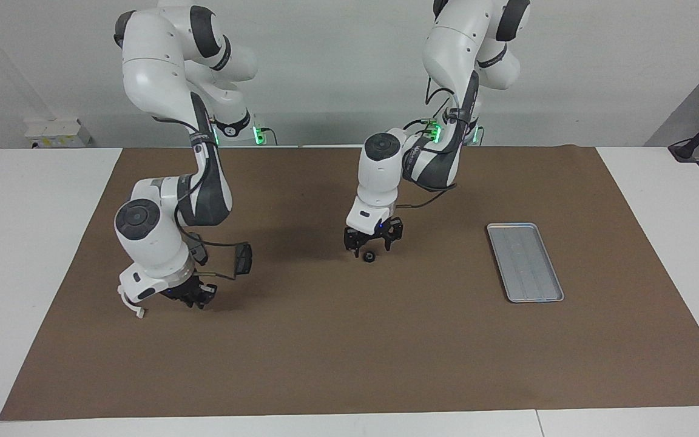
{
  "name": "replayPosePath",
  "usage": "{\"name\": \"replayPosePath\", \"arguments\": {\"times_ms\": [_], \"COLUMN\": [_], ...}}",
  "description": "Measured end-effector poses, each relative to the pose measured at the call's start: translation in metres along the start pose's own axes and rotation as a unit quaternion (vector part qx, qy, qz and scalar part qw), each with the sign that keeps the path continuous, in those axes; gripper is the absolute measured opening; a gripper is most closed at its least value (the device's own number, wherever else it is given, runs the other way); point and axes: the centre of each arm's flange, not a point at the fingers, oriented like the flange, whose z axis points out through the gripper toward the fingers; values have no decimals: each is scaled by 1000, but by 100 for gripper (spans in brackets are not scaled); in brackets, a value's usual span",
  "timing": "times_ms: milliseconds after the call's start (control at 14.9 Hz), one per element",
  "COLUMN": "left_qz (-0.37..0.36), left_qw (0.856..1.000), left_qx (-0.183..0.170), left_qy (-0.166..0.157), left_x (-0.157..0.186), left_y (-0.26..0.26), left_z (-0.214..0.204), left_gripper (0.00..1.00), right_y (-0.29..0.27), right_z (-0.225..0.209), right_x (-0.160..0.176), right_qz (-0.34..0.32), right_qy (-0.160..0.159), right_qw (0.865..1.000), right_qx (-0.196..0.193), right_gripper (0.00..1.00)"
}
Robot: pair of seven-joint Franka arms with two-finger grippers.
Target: Pick bearing gear from pile to tray
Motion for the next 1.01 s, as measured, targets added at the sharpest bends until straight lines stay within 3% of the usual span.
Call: {"name": "replayPosePath", "arguments": {"times_ms": [1008], "left_qz": [3], "left_qw": [1000], "left_qx": [2], "left_qy": [-4], "left_x": [-8], "left_y": [-3], "left_z": [20], "left_gripper": [90], "right_y": [0], "right_z": [0], "right_x": [0], "right_qz": [-3], "right_qy": [0], "right_qw": [1000], "right_qx": [0], "right_gripper": [23]}}
